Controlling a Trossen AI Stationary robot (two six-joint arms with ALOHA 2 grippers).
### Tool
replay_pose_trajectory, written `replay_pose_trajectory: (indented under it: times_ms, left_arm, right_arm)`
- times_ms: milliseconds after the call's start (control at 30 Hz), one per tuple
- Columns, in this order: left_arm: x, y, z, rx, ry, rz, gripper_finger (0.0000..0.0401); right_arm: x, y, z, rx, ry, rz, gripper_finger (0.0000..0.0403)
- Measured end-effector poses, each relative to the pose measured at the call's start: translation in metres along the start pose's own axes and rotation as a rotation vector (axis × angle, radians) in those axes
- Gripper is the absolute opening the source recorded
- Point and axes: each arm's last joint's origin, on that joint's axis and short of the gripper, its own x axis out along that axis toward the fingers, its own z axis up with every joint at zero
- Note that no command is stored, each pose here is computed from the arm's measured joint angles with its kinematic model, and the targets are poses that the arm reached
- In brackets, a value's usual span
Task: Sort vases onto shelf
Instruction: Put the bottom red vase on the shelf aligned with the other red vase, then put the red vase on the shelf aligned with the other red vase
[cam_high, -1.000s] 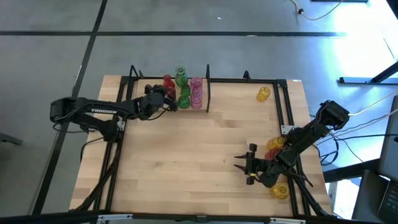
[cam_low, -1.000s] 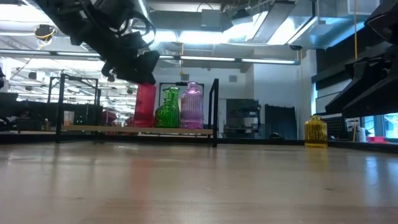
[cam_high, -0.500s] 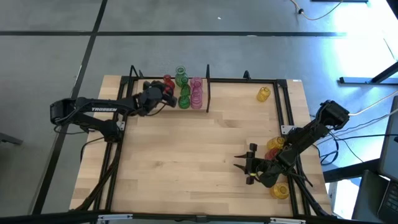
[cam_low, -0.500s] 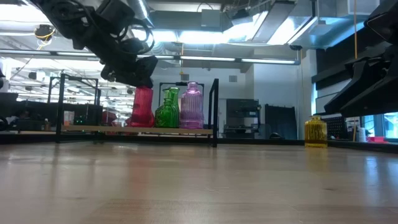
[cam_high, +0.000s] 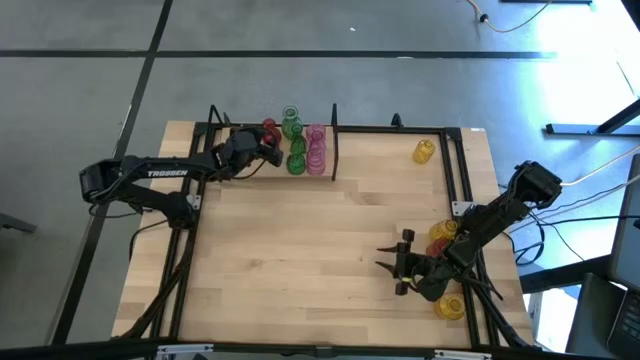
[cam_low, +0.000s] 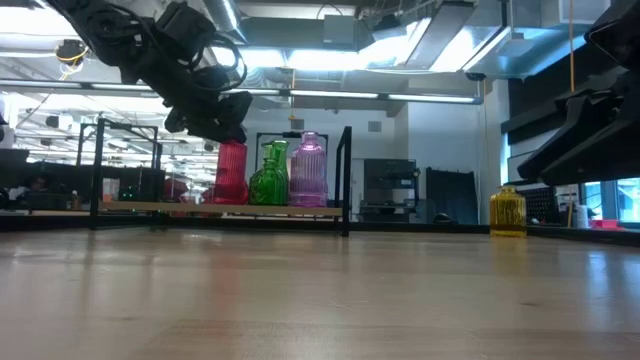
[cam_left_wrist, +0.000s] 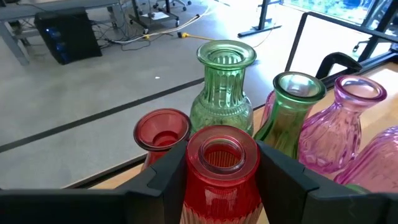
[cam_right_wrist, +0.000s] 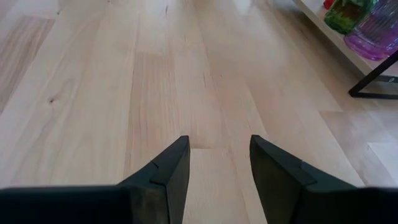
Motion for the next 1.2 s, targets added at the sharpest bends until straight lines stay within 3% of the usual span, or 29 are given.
replay_pose_trajectory:
  times_ms: [500,900,1200]
  left_arm:
    - [0.0,-0.001,0.0,-0.006,-0.004,-0.006,0.0158]
    - [0.0,-0.002,0.002,-0.021,-0.022,-0.018,0.0207]
    - [-0.008,0.001,0.011,-0.027,-0.072,-0.022,0.0214]
  right_arm:
    - [0.0,0.0,-0.001,-0.006,0.004,-0.003,0.0154]
    - [0.0,0.0,-0.001,-0.006,0.005,-0.003,0.0154]
    - [0.0,-0.001,-0.001,-0.011,0.009,-0.005,0.0154]
